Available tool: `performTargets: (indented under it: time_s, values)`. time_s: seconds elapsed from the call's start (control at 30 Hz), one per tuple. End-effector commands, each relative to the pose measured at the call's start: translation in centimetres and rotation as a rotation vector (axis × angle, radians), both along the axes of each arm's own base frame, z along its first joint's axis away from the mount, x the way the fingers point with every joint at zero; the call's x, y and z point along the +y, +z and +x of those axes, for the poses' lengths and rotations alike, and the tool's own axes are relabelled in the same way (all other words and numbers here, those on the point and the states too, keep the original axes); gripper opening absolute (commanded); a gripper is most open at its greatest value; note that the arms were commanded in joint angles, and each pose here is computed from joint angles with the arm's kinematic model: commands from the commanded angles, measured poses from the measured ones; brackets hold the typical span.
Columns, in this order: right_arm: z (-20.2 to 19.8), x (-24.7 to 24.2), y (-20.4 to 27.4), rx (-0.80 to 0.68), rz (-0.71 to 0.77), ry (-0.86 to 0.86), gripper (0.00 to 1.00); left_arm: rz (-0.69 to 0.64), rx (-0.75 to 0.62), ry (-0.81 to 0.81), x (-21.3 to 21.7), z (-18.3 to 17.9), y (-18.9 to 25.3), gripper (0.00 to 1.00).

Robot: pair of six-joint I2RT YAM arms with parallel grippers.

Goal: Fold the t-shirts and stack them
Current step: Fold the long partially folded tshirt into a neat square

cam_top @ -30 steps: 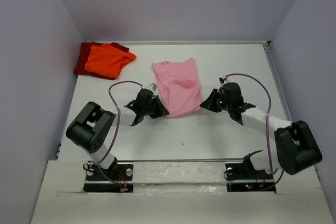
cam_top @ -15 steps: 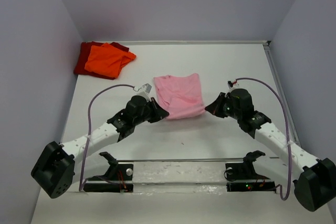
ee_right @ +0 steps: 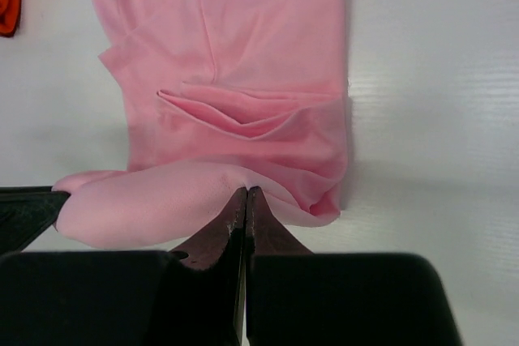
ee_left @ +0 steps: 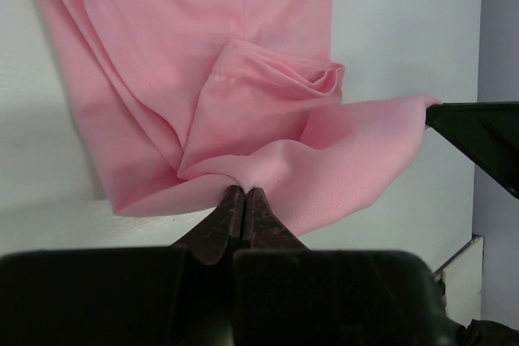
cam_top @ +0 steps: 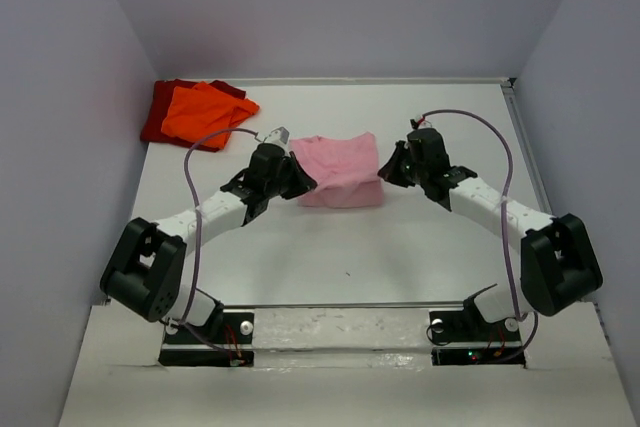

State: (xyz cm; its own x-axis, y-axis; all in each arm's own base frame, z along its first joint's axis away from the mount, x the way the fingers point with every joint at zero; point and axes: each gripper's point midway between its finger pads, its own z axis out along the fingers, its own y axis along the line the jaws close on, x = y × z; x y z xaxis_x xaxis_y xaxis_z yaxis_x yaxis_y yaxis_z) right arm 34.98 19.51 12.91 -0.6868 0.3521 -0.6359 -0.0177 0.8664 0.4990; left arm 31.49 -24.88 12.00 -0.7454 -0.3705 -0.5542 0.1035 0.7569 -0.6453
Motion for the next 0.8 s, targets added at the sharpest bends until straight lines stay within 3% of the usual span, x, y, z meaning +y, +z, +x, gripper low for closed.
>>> performTargets:
  time_s: [0.0, 0.3, 0.47, 0.53, 0.57, 0.6, 0.63, 0.67, 0.7, 0.73, 0.77]
  values:
    - [4.3, 0.9, 3.7, -0.144, -0.013, -0.031, 0.0, -0.022, -0.107, -0.04, -0.9, 2.6, 3.2, 0.0]
    - [9.2, 2.4, 5.9, -0.199, -0.034, -0.051, 0.0, -0.012, -0.135, -0.02, -0.1, 7.7, 4.9, 0.0]
    - [14.4, 4.1, 7.8, -0.243, -0.039, -0.054, 0.0, -0.017, -0.155, 0.03, 1.3, 11.9, 6.4, 0.0]
    - [17.0, 4.8, 4.9, -0.185, -0.073, -0.039, 0.0, 0.001, -0.132, 0.066, 2.3, 13.8, 5.0, 0.0]
    - [19.5, 4.3, 7.8, -0.215, -0.057, -0.059, 0.0, 0.006, -0.148, 0.105, 2.9, 15.4, 5.9, 0.0]
    - [21.2, 4.7, 4.1, -0.159, -0.079, -0.045, 0.16, 0.03, -0.095, 0.132, 3.6, 16.4, 3.7, 0.02]
    - [22.2, 5.3, 3.8, -0.154, -0.077, -0.042, 0.38, 0.027, -0.105, 0.172, 4.9, 18.2, 4.2, 0.5]
    - [24.0, 5.4, 6.0, -0.207, -0.068, -0.019, 0.69, 0.04, -0.082, 0.184, 5.4, 19.1, 2.8, 0.71]
    - [25.0, 5.5, 3.4, -0.166, -0.083, -0.008, 0.81, 0.057, -0.06, 0.207, 6.3, 19.5, 2.3, 0.77]
    - [25.4, 5.7, 3.4, -0.167, -0.089, -0.001, 0.84, 0.074, -0.066, 0.237, 7.2, 20.2, 2.3, 0.96]
    - [25.6, 5.6, 3.2, -0.172, -0.119, 0.018, 0.86, 0.079, -0.078, 0.248, 8.0, 20.9, 2.7, 0.99]
